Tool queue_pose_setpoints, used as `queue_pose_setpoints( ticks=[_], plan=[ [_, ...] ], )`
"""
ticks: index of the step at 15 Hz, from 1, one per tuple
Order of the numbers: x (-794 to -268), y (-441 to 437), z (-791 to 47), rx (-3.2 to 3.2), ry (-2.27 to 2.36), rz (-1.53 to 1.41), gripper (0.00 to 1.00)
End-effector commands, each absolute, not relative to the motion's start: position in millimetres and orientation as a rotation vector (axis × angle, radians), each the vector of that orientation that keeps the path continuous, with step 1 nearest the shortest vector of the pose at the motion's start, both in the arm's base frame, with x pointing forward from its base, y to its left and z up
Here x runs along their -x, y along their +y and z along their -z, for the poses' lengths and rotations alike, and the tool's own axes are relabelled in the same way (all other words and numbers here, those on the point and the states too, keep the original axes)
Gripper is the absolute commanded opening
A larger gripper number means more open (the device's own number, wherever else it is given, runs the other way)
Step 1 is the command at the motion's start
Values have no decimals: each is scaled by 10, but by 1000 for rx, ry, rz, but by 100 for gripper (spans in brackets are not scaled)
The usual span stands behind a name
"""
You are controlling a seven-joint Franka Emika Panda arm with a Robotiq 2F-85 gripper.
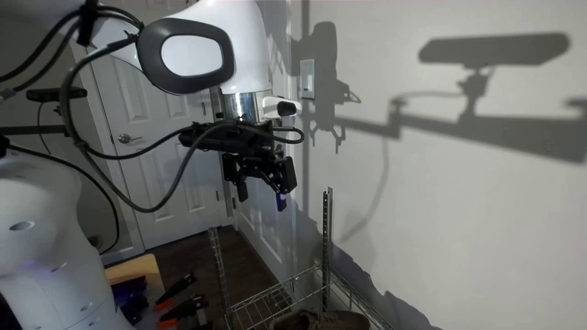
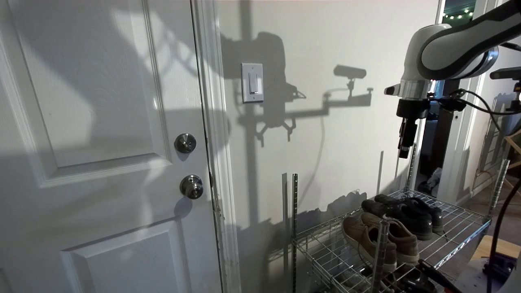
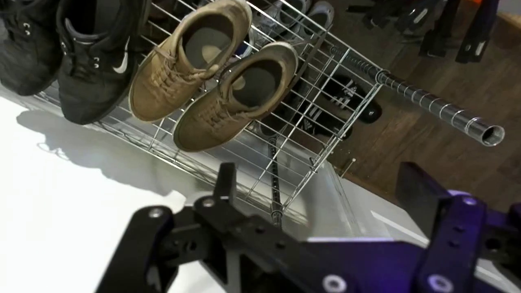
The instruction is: Switch off the light
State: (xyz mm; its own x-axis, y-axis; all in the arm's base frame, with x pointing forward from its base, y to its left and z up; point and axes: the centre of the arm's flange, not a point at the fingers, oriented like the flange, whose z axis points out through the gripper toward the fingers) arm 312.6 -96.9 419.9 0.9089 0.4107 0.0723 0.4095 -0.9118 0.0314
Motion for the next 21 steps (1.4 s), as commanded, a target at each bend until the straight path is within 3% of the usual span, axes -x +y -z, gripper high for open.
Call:
queue_pose_setpoints(
  ticks=[1,3,4,6,15,19,21],
  plan=[
    [-2933,-720,-4149,-3006,772,-230,100],
    [-2960,-556,-4191,-2984,824,-250,100],
    [-2965,-450,-4196,-2971,866,-252,75],
    [-2990,-244,-4205,-2943,935,-253,67],
    [-3165,889,-4264,-2820,1171,-430,9],
    [-3272,1178,-4384,-2753,1141,-732,3],
    [-3305,1209,-4474,-2708,1117,-884,8]
  ],
)
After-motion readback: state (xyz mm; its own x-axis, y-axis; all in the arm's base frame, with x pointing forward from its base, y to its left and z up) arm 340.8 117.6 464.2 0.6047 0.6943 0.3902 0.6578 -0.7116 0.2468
